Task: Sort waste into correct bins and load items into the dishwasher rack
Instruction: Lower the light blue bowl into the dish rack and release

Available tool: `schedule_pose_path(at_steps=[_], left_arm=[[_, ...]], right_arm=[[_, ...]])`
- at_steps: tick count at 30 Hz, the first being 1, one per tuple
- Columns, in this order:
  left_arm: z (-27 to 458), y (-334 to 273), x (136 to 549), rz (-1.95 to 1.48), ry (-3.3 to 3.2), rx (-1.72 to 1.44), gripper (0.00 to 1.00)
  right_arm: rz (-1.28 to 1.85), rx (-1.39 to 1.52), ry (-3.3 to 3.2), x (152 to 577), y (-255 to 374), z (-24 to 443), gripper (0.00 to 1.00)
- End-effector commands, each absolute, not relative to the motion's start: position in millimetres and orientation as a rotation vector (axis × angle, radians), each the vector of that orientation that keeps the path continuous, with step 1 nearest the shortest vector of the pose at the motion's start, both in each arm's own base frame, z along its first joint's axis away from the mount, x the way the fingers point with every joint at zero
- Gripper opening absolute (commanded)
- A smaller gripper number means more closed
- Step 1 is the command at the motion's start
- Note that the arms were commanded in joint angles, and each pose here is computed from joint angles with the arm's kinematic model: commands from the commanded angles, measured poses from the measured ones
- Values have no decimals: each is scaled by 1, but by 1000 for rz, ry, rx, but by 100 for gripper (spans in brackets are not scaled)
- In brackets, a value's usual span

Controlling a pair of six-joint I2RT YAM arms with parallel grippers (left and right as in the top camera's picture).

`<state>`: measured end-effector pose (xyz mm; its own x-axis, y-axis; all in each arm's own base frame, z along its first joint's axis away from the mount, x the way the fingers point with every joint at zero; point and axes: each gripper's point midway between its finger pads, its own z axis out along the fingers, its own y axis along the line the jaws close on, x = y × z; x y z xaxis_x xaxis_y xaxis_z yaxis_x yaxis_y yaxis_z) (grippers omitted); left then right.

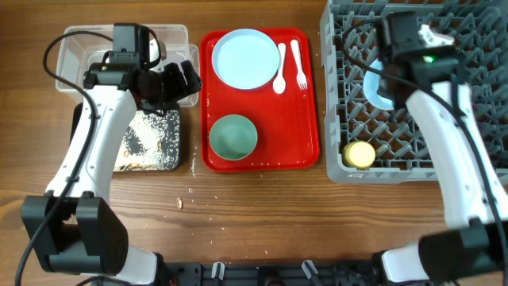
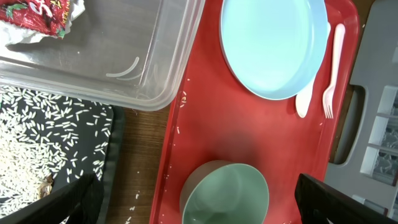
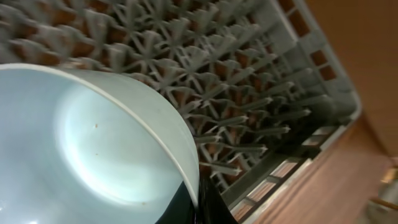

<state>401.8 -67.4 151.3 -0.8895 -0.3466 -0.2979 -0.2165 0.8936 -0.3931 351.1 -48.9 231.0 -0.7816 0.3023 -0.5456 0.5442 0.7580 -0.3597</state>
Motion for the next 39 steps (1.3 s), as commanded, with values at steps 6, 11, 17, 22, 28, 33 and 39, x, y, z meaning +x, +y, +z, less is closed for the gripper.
schedule_pose_path(at_steps=[6, 11, 17, 22, 28, 33, 39], left_arm=[[158, -66, 403, -494, 2677, -405, 100], [158, -66, 403, -494, 2677, -405, 100], [158, -66, 403, -494, 2677, -405, 100], [158, -66, 403, -494, 2677, -405, 100], [158, -66, 403, -494, 2677, -405, 100], [158, -66, 403, -494, 2677, -405, 100], [158, -66, 403, -494, 2677, -405, 100]], right_arm=[[-1051, 608, 2409, 360, -74, 219, 4], [-1178, 526, 2345, 365, -75, 228, 4], [-1366, 351, 2114, 387, -61, 270, 4], [-1359, 182, 2123, 414, -43, 272, 4], [-1443, -5, 2233, 411, -38, 249, 4], [-1406, -179, 2381, 406, -18, 212, 5], [-1422, -223, 2482, 395, -10, 178, 4]])
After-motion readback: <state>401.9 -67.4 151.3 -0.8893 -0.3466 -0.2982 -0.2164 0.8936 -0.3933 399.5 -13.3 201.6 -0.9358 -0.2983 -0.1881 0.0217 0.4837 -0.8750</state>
